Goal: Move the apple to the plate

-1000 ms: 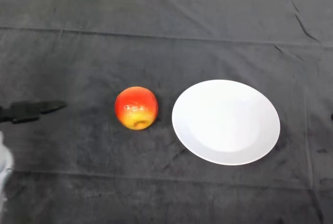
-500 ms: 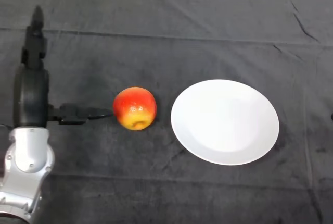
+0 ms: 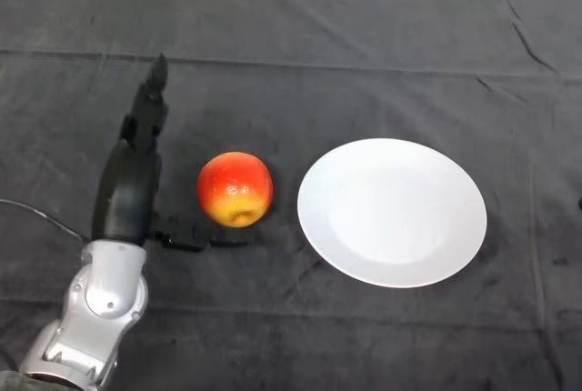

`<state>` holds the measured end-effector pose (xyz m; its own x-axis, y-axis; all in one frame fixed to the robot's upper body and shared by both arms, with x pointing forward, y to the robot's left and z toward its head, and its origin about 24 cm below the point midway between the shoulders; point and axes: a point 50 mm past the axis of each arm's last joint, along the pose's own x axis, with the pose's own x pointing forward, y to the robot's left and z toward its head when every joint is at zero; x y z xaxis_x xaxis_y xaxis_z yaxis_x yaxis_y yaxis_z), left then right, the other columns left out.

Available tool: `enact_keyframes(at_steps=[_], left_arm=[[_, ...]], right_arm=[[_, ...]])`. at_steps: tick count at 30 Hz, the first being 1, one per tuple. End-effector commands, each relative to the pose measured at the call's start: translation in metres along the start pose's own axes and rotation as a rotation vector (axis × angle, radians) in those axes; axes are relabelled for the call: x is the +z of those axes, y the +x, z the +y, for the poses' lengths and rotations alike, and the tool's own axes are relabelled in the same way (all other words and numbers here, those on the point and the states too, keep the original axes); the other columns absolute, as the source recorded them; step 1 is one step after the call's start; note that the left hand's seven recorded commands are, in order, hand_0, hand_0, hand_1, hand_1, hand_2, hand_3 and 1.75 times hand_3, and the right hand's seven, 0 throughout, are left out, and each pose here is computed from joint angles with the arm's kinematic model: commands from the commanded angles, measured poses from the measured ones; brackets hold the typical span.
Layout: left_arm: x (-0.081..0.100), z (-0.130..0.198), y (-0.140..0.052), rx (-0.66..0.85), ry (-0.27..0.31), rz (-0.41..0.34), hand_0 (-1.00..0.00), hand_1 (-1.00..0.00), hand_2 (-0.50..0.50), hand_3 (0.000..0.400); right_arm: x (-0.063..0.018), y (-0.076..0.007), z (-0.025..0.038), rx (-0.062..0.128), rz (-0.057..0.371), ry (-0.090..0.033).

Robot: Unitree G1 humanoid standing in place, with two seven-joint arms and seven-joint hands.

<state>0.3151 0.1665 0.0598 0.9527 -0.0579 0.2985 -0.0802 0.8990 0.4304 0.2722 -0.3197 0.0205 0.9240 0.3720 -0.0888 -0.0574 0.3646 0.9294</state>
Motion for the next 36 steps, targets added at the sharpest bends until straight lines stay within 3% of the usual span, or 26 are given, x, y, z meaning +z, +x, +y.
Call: enact_keyframes(at_steps=[1, 22, 23, 24, 25, 26, 27, 36], left_arm=[[0.009, -0.004, 0.014, -0.031, 0.013, -0.046, 0.00, 0.00, 0.00, 0.000], [-0.007, -0.035, 0.027, -0.143, 0.034, 0.064, 0.00, 0.00, 0.00, 0.000], [-0.007, -0.037, 0.027, -0.147, 0.031, 0.067, -0.36, 0.00, -0.18, 0.143], [-0.008, -0.038, 0.027, -0.152, 0.029, 0.070, -0.57, 0.00, -0.29, 0.229], [-0.008, -0.039, 0.027, -0.156, 0.027, 0.073, -1.00, -0.29, -0.36, 0.400], [-0.008, -0.040, 0.026, -0.161, 0.024, 0.075, -1.00, -0.50, -0.25, 0.400], [-0.009, -0.041, 0.026, -0.166, 0.022, 0.077, -1.00, -1.00, 0.00, 0.400], [-0.008, -0.043, 0.028, -0.199, 0.015, 0.075, -1.00, -1.00, 0.00, 0.400]], right_arm=[[0.0061, -0.0067, -0.0008, -0.014, -0.024, -0.017], [0.0064, -0.0069, -0.0006, -0.013, -0.024, -0.013], [0.0064, -0.0069, -0.0006, -0.013, -0.024, -0.013], [0.0065, -0.0069, -0.0006, -0.012, -0.024, -0.013], [0.0065, -0.0069, -0.0006, -0.012, -0.024, -0.012], [0.0065, -0.0069, -0.0006, -0.012, -0.024, -0.012], [0.0065, -0.0069, -0.0005, -0.012, -0.024, -0.012], [0.0066, -0.0070, -0.0005, -0.011, -0.024, -0.010]])
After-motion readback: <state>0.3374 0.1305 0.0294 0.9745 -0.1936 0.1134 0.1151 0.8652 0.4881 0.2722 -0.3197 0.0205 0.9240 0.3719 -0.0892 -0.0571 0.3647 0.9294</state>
